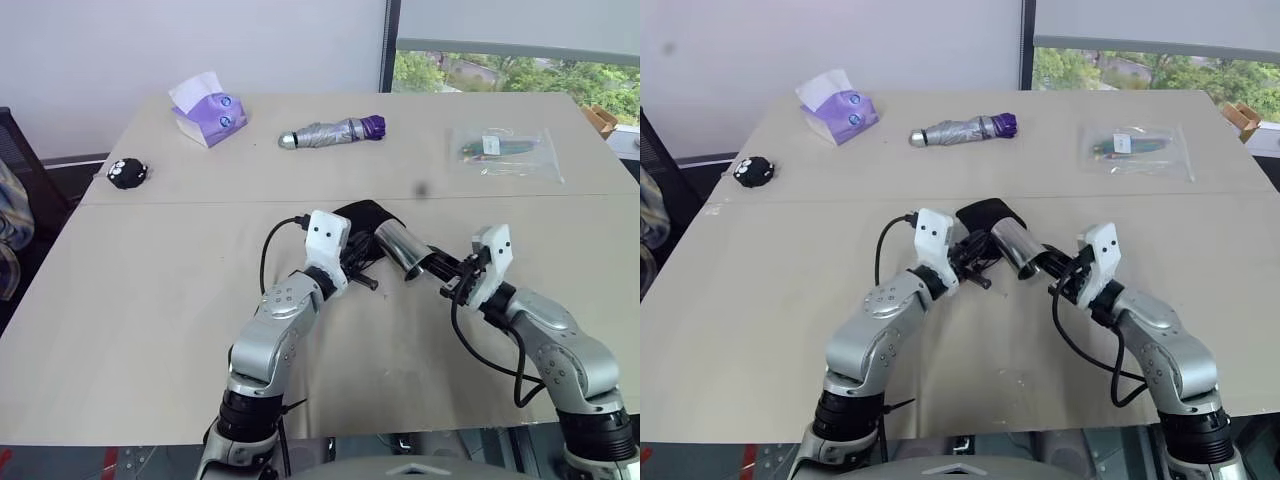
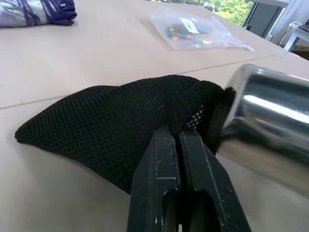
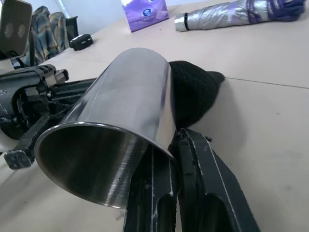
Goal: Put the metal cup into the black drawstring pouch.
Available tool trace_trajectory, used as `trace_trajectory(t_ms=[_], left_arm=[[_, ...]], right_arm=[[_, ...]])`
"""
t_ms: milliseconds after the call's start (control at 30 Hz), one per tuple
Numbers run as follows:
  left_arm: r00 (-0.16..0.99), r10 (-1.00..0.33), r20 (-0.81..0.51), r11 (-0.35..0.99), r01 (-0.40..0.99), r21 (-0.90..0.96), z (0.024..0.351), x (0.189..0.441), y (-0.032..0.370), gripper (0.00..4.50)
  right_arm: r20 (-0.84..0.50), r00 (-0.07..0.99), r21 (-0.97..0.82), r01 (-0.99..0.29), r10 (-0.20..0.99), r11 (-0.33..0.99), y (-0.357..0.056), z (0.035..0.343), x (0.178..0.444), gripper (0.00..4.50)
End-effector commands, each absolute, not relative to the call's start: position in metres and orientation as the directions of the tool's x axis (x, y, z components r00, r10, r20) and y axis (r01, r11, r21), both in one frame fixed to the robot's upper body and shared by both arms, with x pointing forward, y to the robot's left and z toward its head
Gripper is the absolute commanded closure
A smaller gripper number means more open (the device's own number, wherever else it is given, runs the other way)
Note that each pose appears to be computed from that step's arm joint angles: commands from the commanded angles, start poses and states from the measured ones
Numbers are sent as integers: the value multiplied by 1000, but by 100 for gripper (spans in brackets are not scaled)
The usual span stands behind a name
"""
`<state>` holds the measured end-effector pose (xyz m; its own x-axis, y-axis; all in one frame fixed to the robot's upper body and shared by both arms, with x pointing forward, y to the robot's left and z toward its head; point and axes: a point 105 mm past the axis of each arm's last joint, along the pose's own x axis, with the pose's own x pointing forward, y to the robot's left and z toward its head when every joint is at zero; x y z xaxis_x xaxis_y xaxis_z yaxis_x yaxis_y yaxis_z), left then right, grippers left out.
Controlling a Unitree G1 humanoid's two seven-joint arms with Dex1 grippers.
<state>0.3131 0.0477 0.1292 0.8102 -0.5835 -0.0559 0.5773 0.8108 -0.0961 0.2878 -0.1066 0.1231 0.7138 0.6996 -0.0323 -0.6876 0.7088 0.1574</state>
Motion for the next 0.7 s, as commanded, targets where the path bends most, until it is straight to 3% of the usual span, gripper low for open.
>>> trace_trajectory(t_ms=[33, 333, 567, 700], left_arm=[[792, -609, 24, 788, 609, -86, 152, 309, 43, 450], [793, -609, 33, 788, 609, -91, 155, 309, 44, 450], [766, -642, 24, 762, 641, -92, 153, 301, 38, 450], [760, -649, 23, 756, 648, -92, 154, 299, 37, 450]], right_arm=[[-45, 713, 104, -693, 699, 714, -100, 120, 290, 448], [-57, 739, 42, -670, 671, 741, -94, 117, 301, 448], [-54, 786, 207, -594, 615, 777, -74, 123, 323, 448], [-67, 798, 203, -577, 599, 791, -55, 126, 341, 448]])
